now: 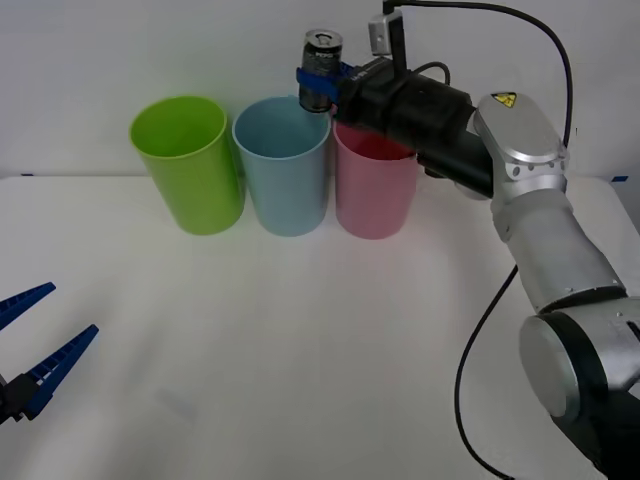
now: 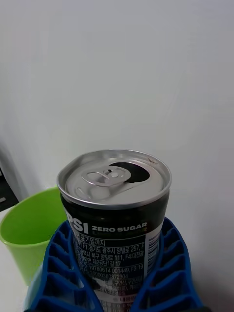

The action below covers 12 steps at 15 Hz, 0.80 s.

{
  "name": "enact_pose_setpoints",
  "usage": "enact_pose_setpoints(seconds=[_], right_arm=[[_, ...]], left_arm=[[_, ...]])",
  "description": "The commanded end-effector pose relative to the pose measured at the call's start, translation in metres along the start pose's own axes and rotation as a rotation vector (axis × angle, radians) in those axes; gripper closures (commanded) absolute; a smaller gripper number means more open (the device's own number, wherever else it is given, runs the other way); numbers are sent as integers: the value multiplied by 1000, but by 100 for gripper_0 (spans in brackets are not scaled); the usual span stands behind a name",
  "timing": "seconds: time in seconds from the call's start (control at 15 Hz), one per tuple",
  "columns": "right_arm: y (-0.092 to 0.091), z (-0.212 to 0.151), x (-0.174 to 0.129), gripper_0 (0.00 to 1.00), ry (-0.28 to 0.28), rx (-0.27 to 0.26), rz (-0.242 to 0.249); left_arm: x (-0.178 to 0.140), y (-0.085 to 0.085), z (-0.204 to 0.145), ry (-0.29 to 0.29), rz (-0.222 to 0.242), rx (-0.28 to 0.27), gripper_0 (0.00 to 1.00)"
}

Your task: Grasp the object on the table and drop it into the matching bin: aluminum can to the light blue bin, PET bottle to the pink bin.

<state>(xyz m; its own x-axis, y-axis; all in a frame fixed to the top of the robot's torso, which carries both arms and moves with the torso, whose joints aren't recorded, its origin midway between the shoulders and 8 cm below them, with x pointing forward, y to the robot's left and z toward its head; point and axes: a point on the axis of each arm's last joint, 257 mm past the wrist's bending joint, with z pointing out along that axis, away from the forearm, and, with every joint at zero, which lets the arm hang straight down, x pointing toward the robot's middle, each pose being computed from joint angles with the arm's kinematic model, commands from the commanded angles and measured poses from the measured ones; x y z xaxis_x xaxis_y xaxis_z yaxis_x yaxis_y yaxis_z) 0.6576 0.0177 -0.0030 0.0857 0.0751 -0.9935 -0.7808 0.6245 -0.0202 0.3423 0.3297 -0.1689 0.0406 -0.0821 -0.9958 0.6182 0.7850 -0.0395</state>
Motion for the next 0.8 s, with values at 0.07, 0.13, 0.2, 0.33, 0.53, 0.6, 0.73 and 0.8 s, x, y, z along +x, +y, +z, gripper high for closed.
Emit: enact_pose_setpoints(seconds=[0.07, 0.13, 0.2, 0.33, 0.53, 0.6, 0.73, 0.8], right_arm=[[10, 18, 1, 100, 8, -4, 18], [17, 25, 2, 100, 13, -10, 25], [19, 30, 1, 100, 11, -7, 21], [25, 39, 2, 100, 13, 8, 10], [30, 43, 3, 100, 12, 12, 4], [32, 44, 4, 100, 12, 9, 1], [31, 44, 4, 100, 12, 11, -8], [30, 44, 3, 100, 12, 14, -15]], left_arm=[[0, 0, 0, 0, 0, 0, 0], [0, 0, 0, 0, 0, 0, 0], [0, 0, 0, 0, 0, 0, 0], [0, 0, 0, 0, 0, 0, 0], [0, 0, 0, 0, 0, 0, 0], [0, 0, 0, 0, 0, 0, 0], [0, 0, 0, 0, 0, 0, 0], [0, 0, 0, 0, 0, 0, 0]])
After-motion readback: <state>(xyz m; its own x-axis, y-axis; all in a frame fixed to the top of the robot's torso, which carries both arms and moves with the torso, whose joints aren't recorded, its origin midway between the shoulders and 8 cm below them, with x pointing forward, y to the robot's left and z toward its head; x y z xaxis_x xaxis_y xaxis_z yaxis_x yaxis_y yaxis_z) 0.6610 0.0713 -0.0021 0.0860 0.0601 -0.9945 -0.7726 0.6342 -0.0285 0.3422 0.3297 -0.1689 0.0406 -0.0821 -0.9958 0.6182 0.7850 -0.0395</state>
